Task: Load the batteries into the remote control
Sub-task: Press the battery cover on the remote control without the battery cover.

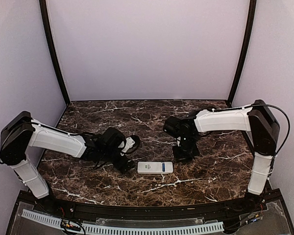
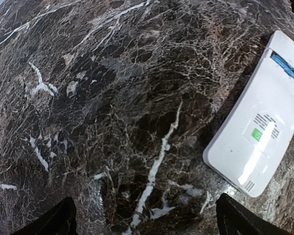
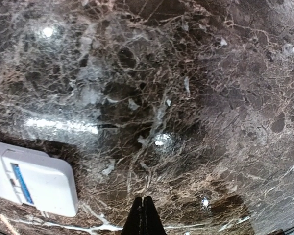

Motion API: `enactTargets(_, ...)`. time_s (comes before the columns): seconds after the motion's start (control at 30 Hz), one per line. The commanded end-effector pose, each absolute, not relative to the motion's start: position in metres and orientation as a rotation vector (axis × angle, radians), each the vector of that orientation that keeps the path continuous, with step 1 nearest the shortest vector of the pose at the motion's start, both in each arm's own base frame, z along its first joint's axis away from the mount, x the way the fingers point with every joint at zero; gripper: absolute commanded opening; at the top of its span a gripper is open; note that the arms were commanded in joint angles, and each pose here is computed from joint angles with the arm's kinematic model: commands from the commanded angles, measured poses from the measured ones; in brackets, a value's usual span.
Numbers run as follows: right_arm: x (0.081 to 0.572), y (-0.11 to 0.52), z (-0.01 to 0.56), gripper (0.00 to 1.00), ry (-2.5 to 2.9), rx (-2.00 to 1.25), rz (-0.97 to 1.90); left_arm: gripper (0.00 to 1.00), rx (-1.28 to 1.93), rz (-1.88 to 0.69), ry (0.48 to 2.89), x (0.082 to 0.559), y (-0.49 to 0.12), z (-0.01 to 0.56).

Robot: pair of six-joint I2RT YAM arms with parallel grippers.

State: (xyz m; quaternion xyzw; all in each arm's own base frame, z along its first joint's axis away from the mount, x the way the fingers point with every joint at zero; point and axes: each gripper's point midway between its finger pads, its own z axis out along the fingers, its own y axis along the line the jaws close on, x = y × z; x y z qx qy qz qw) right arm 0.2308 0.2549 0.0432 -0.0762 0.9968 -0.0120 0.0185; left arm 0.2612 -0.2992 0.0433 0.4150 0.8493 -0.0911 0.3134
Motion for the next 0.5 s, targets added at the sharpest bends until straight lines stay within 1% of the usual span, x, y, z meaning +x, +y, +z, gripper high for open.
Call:
enactTargets(0.0, 0.225, 0.253, 0.026, 0.00, 3.112, -0.290, -0.157, 0.99, 1.029, -0.157, 2.375, 0.261, -0.285, 0.023)
enactTargets(0.47, 0.205, 0.282, 0.009, 0.00, 3.152, -0.364, -0.121, 0.99, 1.092, -0.210, 2.405, 0.252, -0.291, 0.007)
